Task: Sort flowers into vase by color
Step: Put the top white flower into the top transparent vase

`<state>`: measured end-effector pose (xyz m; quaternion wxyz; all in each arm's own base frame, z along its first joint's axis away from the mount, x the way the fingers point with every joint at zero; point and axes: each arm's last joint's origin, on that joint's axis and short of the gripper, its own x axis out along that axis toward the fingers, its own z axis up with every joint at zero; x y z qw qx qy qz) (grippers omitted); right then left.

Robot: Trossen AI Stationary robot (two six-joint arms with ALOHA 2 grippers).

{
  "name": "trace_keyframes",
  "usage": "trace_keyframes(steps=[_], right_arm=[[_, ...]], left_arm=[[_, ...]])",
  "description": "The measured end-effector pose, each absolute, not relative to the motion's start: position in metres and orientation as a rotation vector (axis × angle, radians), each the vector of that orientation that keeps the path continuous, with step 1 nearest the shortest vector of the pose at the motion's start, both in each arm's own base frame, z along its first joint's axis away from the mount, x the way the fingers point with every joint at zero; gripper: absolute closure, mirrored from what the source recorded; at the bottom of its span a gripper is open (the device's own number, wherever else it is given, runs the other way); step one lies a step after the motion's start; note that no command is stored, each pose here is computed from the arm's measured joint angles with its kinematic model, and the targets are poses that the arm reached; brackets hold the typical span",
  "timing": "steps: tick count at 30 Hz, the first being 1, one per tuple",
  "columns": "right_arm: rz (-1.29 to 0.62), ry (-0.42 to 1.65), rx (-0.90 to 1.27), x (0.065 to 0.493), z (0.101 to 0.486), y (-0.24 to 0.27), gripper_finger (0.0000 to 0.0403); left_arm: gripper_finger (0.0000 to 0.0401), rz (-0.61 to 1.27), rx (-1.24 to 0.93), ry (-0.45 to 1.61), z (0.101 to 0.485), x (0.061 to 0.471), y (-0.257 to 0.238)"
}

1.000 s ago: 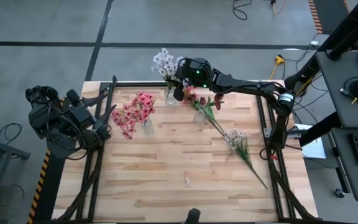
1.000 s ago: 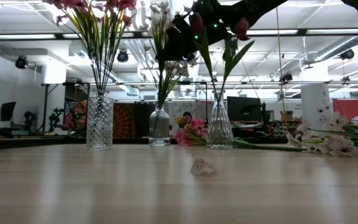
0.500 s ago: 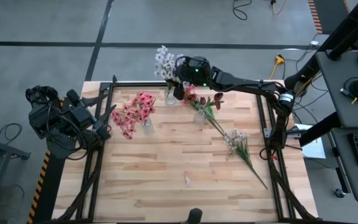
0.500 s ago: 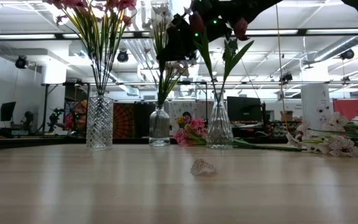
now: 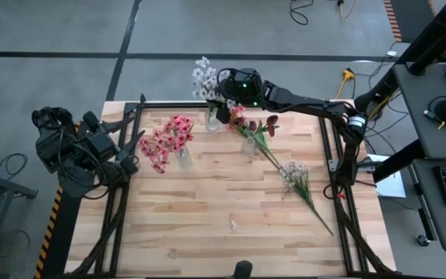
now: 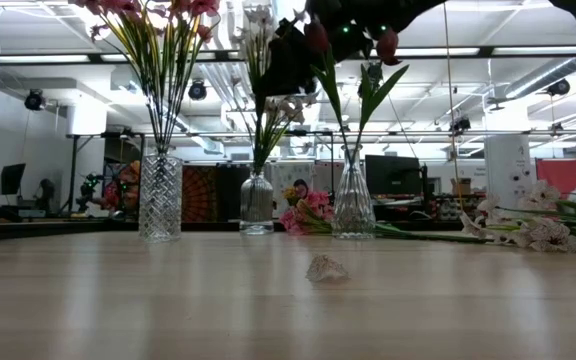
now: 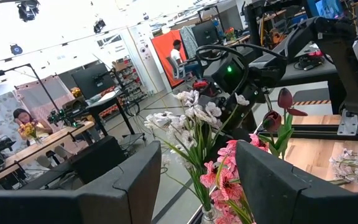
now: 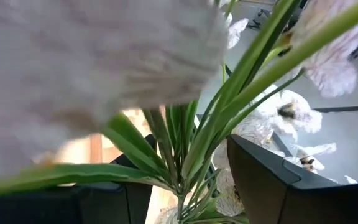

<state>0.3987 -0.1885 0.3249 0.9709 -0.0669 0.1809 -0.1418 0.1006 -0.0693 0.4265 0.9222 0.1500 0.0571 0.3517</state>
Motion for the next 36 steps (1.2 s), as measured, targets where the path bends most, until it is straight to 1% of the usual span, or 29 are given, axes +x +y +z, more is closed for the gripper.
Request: trace_keyframes(steps=[13,15,19,25,28,31,36], right_arm=[[-0.275,0.398,-0.127,0.398,0.342,-0.185,0.0214],[-0.275,0.4,-0.126,0.398,0.344,-0.185,0.0219],[-0.27,0.404,-0.128,0.398,0.344,-0.183,0.0254],[-0.264,0.425,-0.135,0.398,0.343,-0.183,0.0336],[-0.261,0.427,-0.144,0.398,0.342,-0.182,0.0368],[-0.259,0.427,-0.148,0.398,0.342,-0.182,0.0385],[-0.26,0.427,-0.146,0.398,0.342,-0.182,0.0388]], left_arm=[[0.0211,0.722,0.308,0.117,0.427,0.101,-0.069],[0.0211,0.722,0.308,0.117,0.427,0.101,-0.069],[0.0211,0.722,0.308,0.117,0.426,0.101,-0.069],[0.0211,0.722,0.308,0.117,0.426,0.101,-0.069],[0.0211,0.722,0.308,0.117,0.427,0.101,-0.069],[0.0211,0.722,0.308,0.117,0.426,0.101,-0.069],[0.0211,0.722,0.308,0.117,0.426,0.101,-0.069]])
